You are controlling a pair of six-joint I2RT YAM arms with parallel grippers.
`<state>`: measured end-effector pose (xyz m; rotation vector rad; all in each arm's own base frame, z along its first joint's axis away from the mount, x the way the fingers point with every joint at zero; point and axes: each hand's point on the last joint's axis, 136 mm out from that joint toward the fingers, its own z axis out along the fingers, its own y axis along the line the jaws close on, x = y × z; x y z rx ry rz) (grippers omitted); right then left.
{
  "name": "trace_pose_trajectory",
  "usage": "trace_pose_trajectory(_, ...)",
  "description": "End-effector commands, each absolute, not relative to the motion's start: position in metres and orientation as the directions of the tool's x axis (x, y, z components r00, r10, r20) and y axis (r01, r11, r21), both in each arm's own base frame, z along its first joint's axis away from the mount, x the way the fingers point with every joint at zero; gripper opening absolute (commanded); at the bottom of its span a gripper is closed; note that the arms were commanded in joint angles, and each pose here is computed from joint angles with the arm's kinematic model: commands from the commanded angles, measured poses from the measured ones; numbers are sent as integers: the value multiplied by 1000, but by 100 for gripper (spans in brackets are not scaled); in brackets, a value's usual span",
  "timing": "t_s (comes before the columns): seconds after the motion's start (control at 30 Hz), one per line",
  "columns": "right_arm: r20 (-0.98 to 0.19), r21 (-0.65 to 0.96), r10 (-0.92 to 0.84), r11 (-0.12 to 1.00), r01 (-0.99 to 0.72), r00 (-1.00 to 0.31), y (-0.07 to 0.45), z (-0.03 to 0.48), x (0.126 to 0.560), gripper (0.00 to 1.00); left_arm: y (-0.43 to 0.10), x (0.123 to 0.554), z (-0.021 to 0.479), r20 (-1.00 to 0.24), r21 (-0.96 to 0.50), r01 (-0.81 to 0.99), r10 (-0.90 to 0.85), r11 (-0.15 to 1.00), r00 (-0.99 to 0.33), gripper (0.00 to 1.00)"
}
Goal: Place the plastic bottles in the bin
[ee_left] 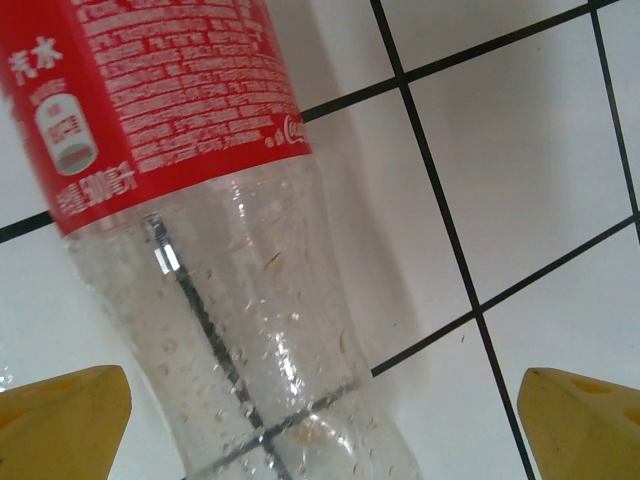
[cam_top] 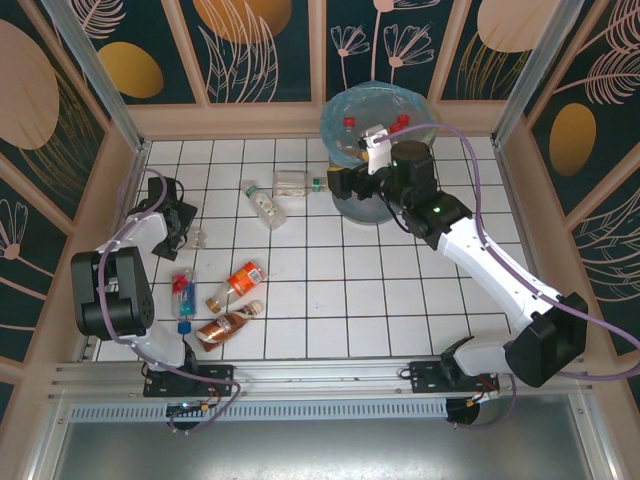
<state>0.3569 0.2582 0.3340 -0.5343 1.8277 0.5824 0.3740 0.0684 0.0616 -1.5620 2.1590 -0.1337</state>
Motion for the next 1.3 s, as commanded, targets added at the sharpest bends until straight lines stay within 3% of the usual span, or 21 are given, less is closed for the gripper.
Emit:
trace_pose_trajectory(0.0,-964,117,-61,774,-622,-257,255,349,350,93,74,374,57,-333,-290,-879,-901,378,-278,99)
trace_pose_trajectory(0.33,-964,113,-66,773,-625,-256,254,345,352,93,71,358,27,-321,-252,-878,-891,407,-320,87)
trace_pose_trajectory(0.57,-962,115,-70,773,-624,-264,254,343,350,93,69,357,19,-309,-243,-874,-888,420,-341,87)
trace_pose_trajectory(0.73,-962,114,-70,775,-621,-264,252,345,350,93,68,360,22,-319,-265,-861,-882,434,-346,75)
trace_pose_trajectory(0.93,-965,111,-64,776,-621,-253,251,354,347,92,81,365,66,-436,-297,-828,-839,475,-325,68)
trace_pose_trajectory(1.27,-983,105,-15,775,-624,-184,242,393,337,92,88,362,222,-695,-463,-632,-698,621,-176,59)
